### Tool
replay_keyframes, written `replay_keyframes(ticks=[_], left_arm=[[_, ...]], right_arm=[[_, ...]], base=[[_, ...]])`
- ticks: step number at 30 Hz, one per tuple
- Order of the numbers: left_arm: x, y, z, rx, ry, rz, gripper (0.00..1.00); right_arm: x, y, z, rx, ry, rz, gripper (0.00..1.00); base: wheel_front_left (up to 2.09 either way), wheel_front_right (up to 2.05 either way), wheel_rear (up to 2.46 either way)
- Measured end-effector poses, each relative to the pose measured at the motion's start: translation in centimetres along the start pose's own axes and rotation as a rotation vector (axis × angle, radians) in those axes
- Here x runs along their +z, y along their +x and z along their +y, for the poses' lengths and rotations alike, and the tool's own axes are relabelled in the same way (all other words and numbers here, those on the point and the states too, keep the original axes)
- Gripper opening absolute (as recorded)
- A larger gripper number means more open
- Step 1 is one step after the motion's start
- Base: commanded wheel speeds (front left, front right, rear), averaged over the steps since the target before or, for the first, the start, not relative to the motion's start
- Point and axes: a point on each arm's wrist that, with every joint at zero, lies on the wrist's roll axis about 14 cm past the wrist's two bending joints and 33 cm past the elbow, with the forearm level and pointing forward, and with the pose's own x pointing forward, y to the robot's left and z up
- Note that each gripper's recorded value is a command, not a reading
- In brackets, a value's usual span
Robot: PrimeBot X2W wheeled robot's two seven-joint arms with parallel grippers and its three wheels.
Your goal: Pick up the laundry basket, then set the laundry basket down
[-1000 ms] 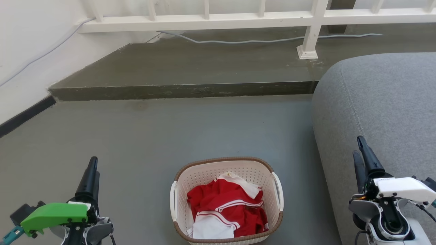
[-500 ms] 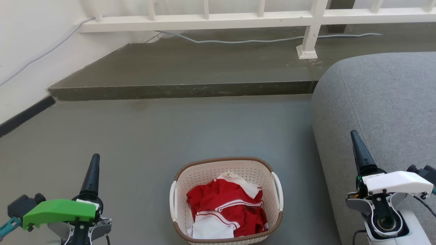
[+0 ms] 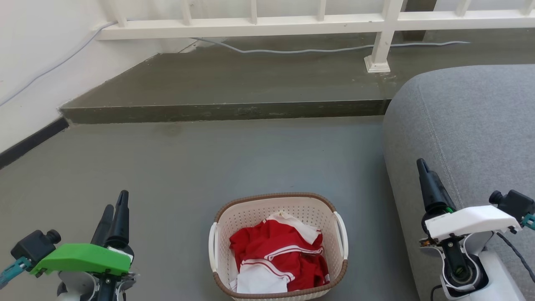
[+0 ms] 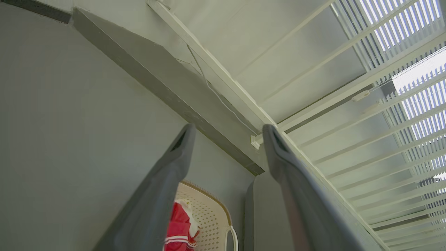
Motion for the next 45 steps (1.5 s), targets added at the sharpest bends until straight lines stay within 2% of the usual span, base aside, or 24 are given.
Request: replay_keyframes(ticks=[18, 45], left_arm=[[0.4, 0.1, -1.0, -0.034, 0.281, -0.036, 1.00], [0.7, 0.0, -2.9, -0.115, 0.578, -0.108, 1.00]], right_arm=[[-0.8, 0.2, 1.8, 0.041, -0.318, -0.012, 1.00], [-1.7, 0.1, 3.6, 0.106, -0.711, -0.068, 1.00]], base=[[0.00, 0.00, 0.00], [0.00, 0.00, 0.00]])
